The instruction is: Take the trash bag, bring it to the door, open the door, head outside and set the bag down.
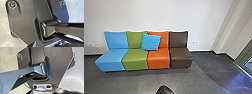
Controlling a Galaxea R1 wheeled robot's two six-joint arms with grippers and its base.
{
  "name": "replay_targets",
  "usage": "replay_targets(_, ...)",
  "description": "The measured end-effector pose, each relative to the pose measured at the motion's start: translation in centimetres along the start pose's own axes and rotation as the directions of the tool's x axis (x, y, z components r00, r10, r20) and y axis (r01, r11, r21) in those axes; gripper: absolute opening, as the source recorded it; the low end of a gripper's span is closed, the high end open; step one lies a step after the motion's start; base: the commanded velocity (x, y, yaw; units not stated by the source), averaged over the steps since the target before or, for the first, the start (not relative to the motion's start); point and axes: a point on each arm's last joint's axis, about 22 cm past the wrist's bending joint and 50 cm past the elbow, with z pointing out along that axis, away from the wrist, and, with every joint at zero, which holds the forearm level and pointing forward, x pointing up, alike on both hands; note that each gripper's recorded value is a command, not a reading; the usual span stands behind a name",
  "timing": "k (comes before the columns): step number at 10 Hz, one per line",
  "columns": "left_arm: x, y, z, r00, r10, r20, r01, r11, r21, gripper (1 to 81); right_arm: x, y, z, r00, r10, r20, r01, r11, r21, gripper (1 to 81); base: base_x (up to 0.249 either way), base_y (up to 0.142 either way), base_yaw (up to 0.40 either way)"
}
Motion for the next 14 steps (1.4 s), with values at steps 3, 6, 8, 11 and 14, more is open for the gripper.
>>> replay_targets(3, 0.05, 0.05, 0.02, 1.0000, 0.000, -0.001, 0.000, 1.0000, -0.001, 81.1, 0.01, -0.03, 0.01, 1.0000, 0.000, 0.000, 0.000, 1.0000, 0.000, 81.1, 0.106, 0.000, 0.000)
replay_targets(6, 0.00, 0.10, 0.03, 1.0000, 0.000, 0.000, 0.000, 1.0000, -0.001, 81.1, -0.02, 0.10, -0.01, 1.0000, 0.000, 0.000, 0.000, 1.0000, -0.002, 81.1, 0.096, 0.000, 0.000)
replay_targets(8, 0.04, 0.05, 0.02, 1.0000, 0.000, 0.000, 0.000, 1.0000, -0.001, 81.1, 0.01, 0.15, -0.02, 1.0000, 0.000, 0.000, 0.000, 1.0000, -0.003, 81.1, 0.093, 0.000, 0.000)
replay_targets(11, 0.05, 0.10, 0.03, 1.0000, 0.000, -0.001, 0.000, 1.0000, -0.001, 81.1, 0.01, 0.17, -0.02, 1.0000, 0.001, 0.000, -0.001, 1.0000, -0.003, 81.1, 0.080, 0.000, 0.000)
replay_targets(14, 0.18, 0.06, 0.03, 1.0000, 0.000, -0.002, 0.000, 1.0000, -0.001, 81.1, 0.30, 0.17, -0.04, 1.0000, 0.001, -0.003, -0.001, 1.0000, -0.004, 81.1, 0.000, 0.000, 0.000)
